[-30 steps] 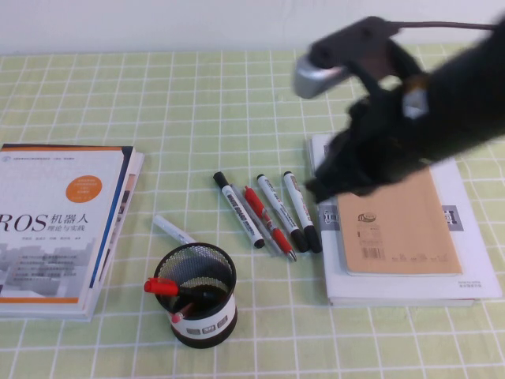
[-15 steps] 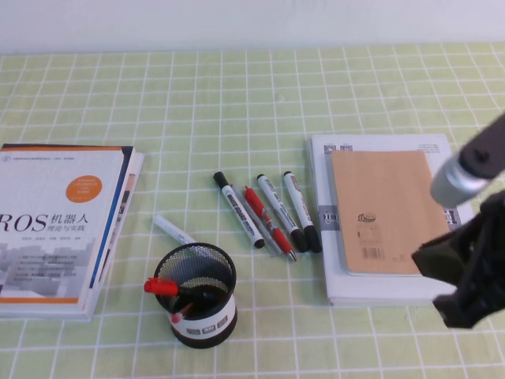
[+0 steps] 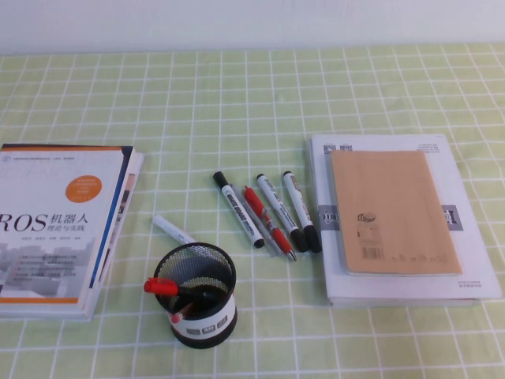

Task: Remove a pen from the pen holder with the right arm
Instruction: 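Take a marker out of the pen holder and lay it on the table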

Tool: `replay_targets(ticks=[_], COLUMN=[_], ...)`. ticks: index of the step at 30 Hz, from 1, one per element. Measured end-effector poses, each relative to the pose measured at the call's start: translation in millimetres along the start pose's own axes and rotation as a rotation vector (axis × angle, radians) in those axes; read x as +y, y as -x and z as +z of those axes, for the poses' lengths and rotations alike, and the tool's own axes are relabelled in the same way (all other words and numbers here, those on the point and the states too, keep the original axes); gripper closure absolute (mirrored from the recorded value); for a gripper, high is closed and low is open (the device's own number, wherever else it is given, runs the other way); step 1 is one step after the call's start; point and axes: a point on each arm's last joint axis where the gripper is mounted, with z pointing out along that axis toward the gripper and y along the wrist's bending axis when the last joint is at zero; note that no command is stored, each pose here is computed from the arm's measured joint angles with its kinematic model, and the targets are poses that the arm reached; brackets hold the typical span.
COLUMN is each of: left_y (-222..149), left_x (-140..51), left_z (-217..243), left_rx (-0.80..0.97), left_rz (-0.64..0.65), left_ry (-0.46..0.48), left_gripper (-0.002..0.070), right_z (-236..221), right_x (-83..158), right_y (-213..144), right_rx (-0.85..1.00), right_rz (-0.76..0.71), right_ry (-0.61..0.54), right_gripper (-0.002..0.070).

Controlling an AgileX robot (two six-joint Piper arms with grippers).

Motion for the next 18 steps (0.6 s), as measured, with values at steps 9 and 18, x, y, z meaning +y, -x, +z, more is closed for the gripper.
replay_targets(ticks=[9,18], left_y=[0.0,0.0], left_x=[0.0,0.0], left_z=[0.0,0.0], left_rx=[0.000,0.000], left_rz=[0.000,0.000], left_ry=[0.000,0.000], left_gripper=[0.0681,0.0681], right_z=[-18.0,-32.3], right_x=[-21.1,-16.2], right_y=[-80.4,-98.7], right_rx=[-0.262,-0.365], right_rz=[0.117,0.123], right_ry=[-0.222,-0.232], right_gripper=[0.0689,0.0688])
